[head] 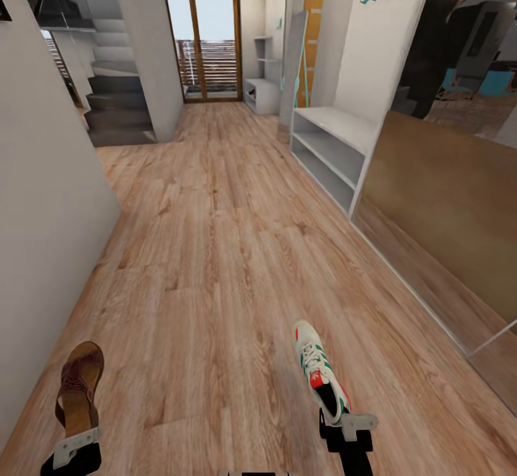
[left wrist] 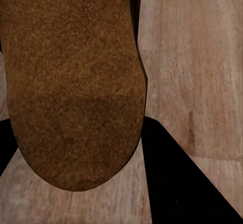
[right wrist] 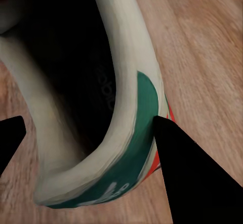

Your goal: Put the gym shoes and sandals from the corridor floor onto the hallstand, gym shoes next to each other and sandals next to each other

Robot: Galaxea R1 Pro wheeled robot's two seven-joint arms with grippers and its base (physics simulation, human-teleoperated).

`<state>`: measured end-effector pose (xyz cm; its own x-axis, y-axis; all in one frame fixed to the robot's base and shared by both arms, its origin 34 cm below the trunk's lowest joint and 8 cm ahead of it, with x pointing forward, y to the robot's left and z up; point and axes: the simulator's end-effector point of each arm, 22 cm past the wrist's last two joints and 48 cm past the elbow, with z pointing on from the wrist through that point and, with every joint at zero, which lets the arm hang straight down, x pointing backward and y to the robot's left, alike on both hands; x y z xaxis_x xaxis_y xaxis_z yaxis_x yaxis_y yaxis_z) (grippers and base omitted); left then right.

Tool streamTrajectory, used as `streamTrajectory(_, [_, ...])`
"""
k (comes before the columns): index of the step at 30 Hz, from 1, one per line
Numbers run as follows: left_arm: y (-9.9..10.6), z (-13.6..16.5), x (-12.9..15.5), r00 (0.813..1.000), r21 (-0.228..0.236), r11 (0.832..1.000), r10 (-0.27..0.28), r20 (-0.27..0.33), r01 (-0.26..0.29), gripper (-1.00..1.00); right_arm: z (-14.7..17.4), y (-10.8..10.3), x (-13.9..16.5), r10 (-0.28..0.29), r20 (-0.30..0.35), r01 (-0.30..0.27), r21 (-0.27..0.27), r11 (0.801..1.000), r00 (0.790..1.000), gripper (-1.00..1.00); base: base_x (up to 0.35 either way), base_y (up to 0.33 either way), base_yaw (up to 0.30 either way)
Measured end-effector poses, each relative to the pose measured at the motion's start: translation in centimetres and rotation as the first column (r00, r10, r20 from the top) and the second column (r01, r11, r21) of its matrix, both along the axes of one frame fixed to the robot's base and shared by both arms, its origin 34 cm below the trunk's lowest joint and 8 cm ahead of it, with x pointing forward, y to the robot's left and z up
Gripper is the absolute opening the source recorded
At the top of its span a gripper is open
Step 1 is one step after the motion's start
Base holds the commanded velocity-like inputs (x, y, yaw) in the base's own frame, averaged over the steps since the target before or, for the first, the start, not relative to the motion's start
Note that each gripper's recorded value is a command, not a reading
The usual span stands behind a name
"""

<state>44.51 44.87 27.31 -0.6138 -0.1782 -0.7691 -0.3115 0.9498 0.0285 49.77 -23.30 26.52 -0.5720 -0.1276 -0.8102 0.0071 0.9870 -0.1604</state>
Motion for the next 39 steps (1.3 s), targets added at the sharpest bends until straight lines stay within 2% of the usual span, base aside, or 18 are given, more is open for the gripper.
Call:
streamTrajectory(8, [-0.4,0.4,0.3,1.000,-0.005,1.000,0.001,0.013,0.000,-1.00,0.5,-0.4,0.3,-0.003,0.012,0.003,-0.005,1.000,1.000,-1.00,0.274,0.000,0.003])
streamTrajectory(15, [-0.3,0.7,0.6,1.000,-0.006,1.000,0.002,0.023,-0.002,-1.00,-0.1,-1.6,-0.8,-0.010,-0.016,0.010,-0.029,1.000,1.000,-1.00,0.336,0.000,-0.049])
streamTrajectory(39, [-0.3,1.1,0.9,0.999,-0.006,1.000,0.003,0.033,-0.002,-1.00,0.2,-1.3,-0.7,0.001,-0.010,-0.001,-0.031,1.000,1.000,-1.00,0.338,0.000,-0.015])
